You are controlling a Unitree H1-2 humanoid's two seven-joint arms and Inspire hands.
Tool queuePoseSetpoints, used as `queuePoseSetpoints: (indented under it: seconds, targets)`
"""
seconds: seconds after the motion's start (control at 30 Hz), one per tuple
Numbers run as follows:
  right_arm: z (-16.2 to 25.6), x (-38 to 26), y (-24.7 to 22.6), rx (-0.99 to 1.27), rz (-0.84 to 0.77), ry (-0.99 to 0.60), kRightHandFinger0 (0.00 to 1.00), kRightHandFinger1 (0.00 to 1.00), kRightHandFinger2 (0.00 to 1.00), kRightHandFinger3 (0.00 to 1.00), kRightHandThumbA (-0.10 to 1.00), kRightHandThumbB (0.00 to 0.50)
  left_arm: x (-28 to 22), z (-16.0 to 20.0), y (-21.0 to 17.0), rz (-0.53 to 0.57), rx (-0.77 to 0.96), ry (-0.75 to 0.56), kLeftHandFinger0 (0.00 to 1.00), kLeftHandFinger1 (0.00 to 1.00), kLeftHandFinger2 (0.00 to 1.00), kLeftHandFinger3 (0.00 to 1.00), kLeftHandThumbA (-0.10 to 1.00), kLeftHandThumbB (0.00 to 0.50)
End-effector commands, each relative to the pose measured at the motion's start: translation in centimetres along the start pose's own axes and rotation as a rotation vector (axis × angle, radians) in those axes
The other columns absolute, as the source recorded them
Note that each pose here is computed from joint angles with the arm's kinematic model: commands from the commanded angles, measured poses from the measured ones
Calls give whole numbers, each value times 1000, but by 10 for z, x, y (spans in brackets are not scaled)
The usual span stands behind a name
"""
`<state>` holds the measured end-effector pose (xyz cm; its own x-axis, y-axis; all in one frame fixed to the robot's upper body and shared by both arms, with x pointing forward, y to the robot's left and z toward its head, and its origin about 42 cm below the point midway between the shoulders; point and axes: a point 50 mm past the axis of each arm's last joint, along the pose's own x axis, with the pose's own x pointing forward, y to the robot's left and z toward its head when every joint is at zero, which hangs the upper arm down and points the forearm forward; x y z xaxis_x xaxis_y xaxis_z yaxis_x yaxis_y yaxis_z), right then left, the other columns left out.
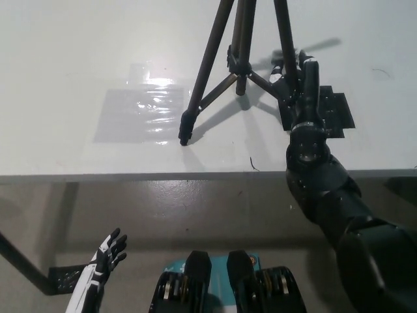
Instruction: A tripod lies near the right hand side of the table and the robot grab a leg of the tripod using its right hand and put it up right.
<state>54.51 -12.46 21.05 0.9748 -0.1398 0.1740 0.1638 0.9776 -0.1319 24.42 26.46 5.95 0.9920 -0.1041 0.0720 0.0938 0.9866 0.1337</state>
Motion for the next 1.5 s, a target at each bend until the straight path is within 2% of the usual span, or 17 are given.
queuePoseSetpoints:
  seconds: [0.0,0.27,0.33,0.37,0.57,0.73,0.87,0.9,1.07,1.13,1.17,1.2,1.27,1.3,1.33,1.4,1.47]
  targets:
    - [20,15,-1,163,375,-21,1000,1000,1000,1000,874,500,1,8,4,-24,15,-50,1000,1000,1000,1000,1000,238]
    - [100,15,-5,299,429,-309,1000,1000,1000,1000,941,500,-2,9,4,-24,15,-44,1000,1000,1000,1000,1000,200]
    - [131,2,-10,315,433,-424,1000,1000,1000,1000,971,500,-5,7,4,-24,11,-33,1000,1000,1000,1000,1000,174]
    - [151,-6,-15,353,441,-487,1000,1000,1000,1000,957,500,-5,7,4,-25,10,-35,1000,1000,1000,1000,1000,150]
    - [241,-54,-51,428,473,-779,1000,1000,1000,1000,898,500,-7,5,4,-27,9,-16,1000,1000,1000,1000,1000,155]
    - [269,-89,-77,362,436,-952,1000,1000,1000,1000,879,500,-9,4,4,-29,11,-17,1000,1000,1000,1000,1000,141]
    - [280,-122,-98,240,305,-1079,1000,1000,1000,1000,1000,500,-8,6,4,-33,7,-24,1000,1000,1000,1000,1000,156]
    - [278,-146,-106,183,245,-1166,1000,1000,1000,1000,1000,500,-6,6,5,-30,10,-36,1000,1000,1000,1000,1000,180]
    - [251,-219,-116,174,214,-1282,1000,1000,1000,1000,1000,500,-1,7,8,-25,7,-45,1000,1000,1000,1000,1000,246]
    - [226,-261,-120,125,227,-1340,1000,1000,1000,1000,992,500,2,7,8,-27,11,-51,1000,1000,1000,1000,1000,245]
    - [216,-275,-121,139,249,-1328,1000,1000,1000,1000,905,481,2,7,8,-28,10,-54,1000,1000,1000,1000,1000,251]
    - [201,-292,-121,152,292,-1295,1000,1000,1000,1000,834,433,2,7,7,-32,6,-49,1000,1000,1000,1000,1000,276]
    - [174,-314,-116,241,361,-1213,1000,1000,1000,1000,804,439,3,7,7,-38,7,-45,1000,1000,1000,1000,1000,308]
    - [156,-326,-107,187,344,-1173,1000,1000,1000,1000,953,462,3,7,7,-45,9,-44,1000,1000,1000,1000,1000,333]
    - [145,-330,-101,146,332,-1120,1000,1000,1000,1000,1000,479,3,7,7,-48,12,-44,1000,1000,1000,1000,1000,343]
    - [101,-343,-94,84,360,-900,1000,1000,1000,1000,1000,385,4,9,7,-58,13,-41,1000,1000,1000,1000,1000,350]
    - [72,-346,-94,63,368,-767,1000,1000,1000,1000,1000,343,4,9,6,-59,11,-38,1000,1000,1000,1000,1000,348]
